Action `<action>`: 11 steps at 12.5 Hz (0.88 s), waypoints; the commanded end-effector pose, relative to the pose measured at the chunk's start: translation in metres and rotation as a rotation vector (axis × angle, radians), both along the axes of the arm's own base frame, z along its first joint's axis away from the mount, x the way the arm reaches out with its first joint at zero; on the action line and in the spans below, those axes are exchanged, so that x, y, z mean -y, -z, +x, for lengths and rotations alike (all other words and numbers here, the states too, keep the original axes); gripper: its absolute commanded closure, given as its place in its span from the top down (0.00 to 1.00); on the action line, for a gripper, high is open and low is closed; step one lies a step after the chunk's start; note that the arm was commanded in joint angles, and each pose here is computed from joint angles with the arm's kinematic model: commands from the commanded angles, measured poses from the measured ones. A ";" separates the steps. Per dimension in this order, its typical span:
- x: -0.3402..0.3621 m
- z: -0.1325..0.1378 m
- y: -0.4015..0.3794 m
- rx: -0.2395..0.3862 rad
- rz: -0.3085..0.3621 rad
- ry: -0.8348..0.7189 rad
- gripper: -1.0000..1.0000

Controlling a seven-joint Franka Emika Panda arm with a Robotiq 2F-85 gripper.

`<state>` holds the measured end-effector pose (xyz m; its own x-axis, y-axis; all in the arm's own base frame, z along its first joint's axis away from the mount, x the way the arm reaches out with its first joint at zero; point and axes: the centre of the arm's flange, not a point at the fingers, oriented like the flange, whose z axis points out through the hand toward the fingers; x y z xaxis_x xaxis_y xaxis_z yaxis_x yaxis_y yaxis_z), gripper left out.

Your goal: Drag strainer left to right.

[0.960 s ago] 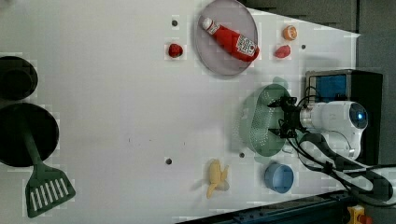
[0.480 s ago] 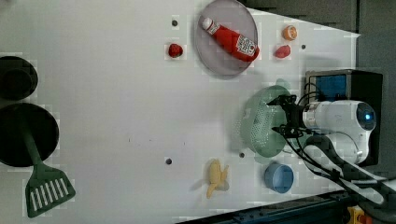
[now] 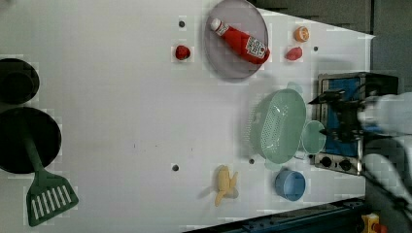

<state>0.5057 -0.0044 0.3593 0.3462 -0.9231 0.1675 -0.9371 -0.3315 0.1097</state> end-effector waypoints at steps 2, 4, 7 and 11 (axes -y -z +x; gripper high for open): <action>0.005 -0.019 -0.092 -0.014 0.187 -0.175 1.00; 0.003 -0.027 -0.149 0.041 0.191 -0.287 1.00; 0.001 -0.054 -0.210 -0.023 0.200 -0.283 1.00; 0.008 -0.062 -0.243 -0.028 0.206 -0.293 1.00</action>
